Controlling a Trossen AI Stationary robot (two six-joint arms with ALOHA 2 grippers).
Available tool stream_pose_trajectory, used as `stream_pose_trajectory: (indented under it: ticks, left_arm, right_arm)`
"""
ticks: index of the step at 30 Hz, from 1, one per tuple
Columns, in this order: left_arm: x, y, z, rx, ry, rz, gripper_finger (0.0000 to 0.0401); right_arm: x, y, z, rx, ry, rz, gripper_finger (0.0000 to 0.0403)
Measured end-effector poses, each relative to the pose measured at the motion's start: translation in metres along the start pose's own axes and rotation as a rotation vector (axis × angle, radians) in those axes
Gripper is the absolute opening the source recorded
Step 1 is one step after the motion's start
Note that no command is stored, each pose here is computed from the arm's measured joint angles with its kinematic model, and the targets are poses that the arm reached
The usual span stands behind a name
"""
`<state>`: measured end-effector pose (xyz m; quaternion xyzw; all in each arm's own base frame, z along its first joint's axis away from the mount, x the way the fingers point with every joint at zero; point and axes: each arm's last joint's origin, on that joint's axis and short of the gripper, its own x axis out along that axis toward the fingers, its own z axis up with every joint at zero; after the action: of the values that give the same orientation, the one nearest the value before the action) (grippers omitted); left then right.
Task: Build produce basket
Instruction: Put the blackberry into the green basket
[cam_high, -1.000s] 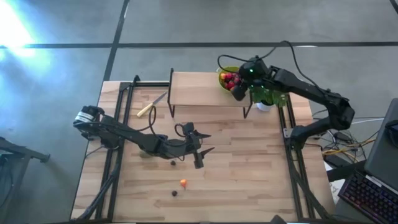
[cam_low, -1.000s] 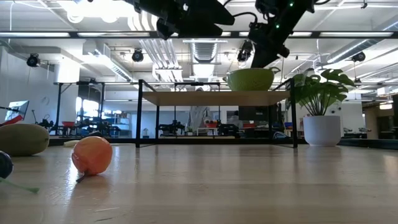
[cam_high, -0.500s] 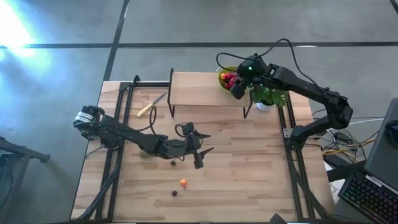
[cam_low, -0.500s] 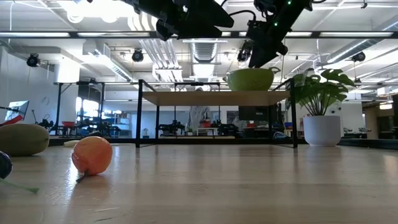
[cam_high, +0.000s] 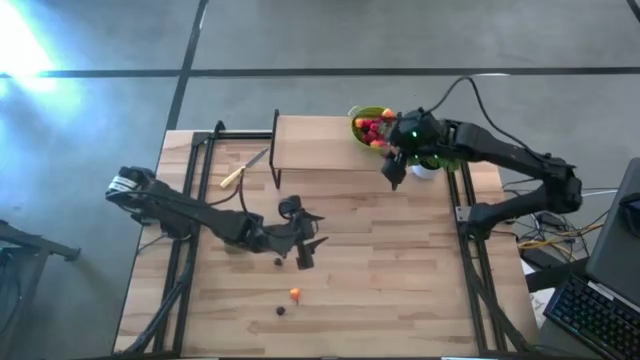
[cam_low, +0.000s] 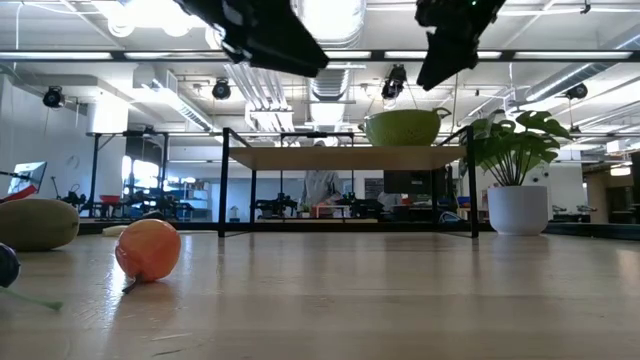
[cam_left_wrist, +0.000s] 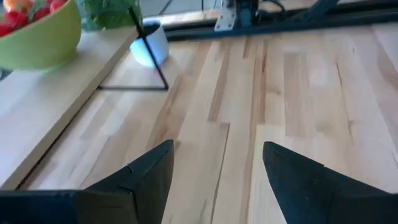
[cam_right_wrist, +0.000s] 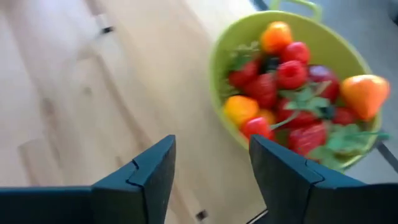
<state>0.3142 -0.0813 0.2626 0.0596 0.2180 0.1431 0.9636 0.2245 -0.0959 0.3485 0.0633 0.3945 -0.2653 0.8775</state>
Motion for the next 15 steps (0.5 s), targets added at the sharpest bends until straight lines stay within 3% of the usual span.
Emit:
stream_pose_trajectory:
  ticks: [7, 15]
  left_arm:
    - [-0.016, 0.002, -0.016, 0.025, 0.178, 0.001, 0.0252]
    - [-0.03, -0.02, -0.045, 0.184, 0.402, -0.133, 0.0252]
  right_arm:
    - [-0.008, 0.027, -0.023, -0.044, 0.01, 0.086, 0.0173]
    - [-0.002, 0.041, -0.054, -0.065, 0.047, 0.126, 0.0154]
